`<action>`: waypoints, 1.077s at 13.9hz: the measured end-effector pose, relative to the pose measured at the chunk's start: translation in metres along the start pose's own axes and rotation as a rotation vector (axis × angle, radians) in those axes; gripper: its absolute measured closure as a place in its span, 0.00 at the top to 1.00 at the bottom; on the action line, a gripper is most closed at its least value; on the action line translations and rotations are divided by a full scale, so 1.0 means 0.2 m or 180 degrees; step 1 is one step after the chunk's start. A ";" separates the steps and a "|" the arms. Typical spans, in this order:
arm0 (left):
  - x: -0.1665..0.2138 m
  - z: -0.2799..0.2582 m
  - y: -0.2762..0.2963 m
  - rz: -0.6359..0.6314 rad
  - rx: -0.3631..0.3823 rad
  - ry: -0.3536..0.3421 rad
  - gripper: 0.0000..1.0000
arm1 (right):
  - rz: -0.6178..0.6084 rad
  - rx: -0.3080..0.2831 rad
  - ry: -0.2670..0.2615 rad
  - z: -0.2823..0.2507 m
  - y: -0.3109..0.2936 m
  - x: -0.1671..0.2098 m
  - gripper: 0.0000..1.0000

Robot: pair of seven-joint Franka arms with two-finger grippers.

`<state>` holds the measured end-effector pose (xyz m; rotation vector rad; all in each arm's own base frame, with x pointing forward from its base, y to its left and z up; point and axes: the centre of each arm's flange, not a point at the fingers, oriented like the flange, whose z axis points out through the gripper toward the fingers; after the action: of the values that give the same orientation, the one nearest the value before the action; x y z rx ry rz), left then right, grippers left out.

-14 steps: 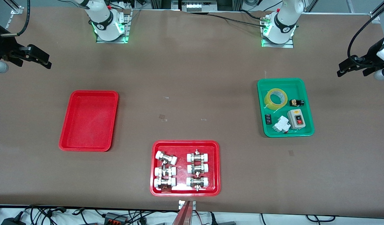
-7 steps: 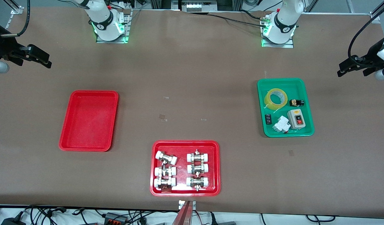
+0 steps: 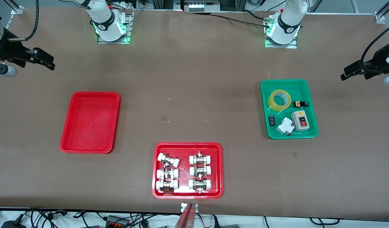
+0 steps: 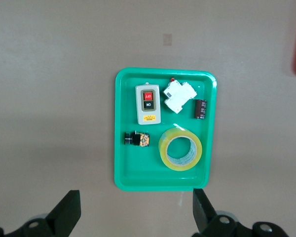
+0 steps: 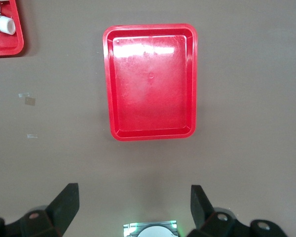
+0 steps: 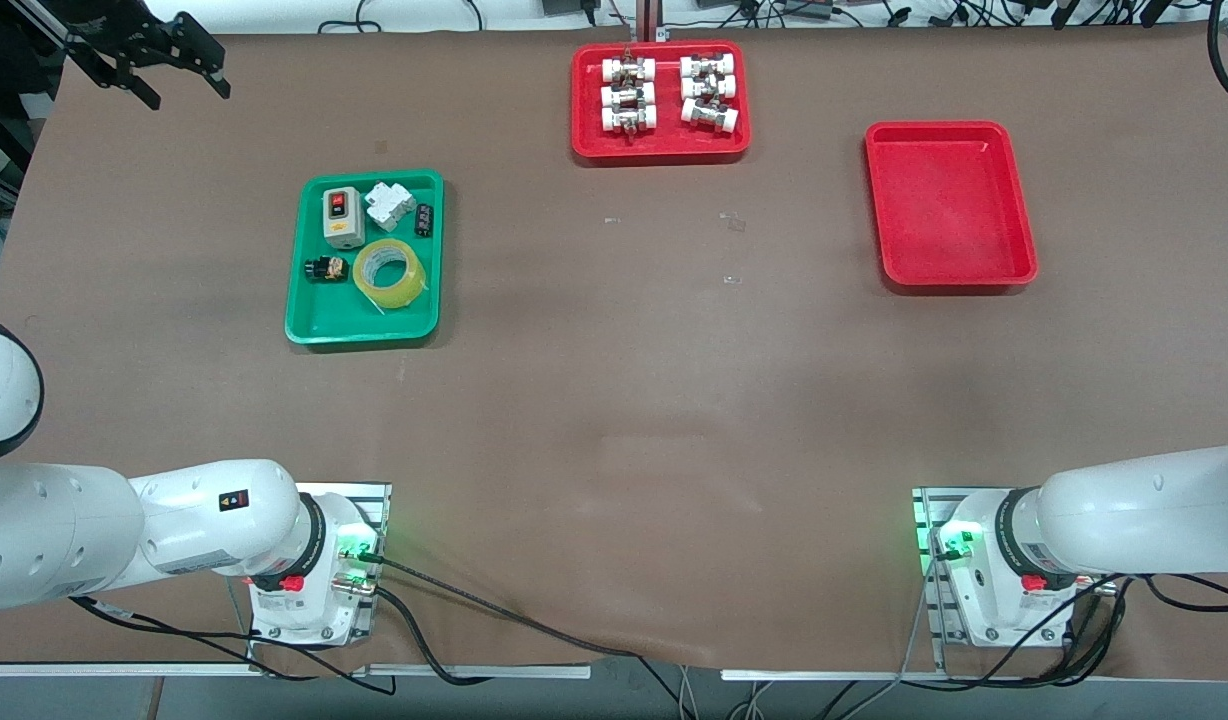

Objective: Left arm passes tape to right arm into tray
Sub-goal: 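Move the left gripper over the yellow tape roll in the green tray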

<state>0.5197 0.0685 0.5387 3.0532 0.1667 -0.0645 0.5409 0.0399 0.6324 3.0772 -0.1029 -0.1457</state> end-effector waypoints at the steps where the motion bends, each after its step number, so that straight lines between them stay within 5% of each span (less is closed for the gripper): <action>1: 0.01 0.09 -0.01 -0.0011 0.0003 0.0022 1.00 | 0.0000 -0.0001 -0.0006 0.00 0.00 0.00 1.00; 6: -0.09 0.85 -0.07 -0.0047 0.0050 0.0090 1.00 | 0.0004 -0.0002 -0.0016 0.01 0.00 0.00 1.00; 15: -0.05 1.28 0.02 0.0481 0.0025 -0.0125 1.00 | 0.0022 -0.0001 -0.0018 0.01 0.02 0.00 1.00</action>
<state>0.5004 0.0417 0.2844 3.0584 -0.0668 -0.1156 0.5407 0.0361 0.6305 3.0760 -0.1135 -0.1542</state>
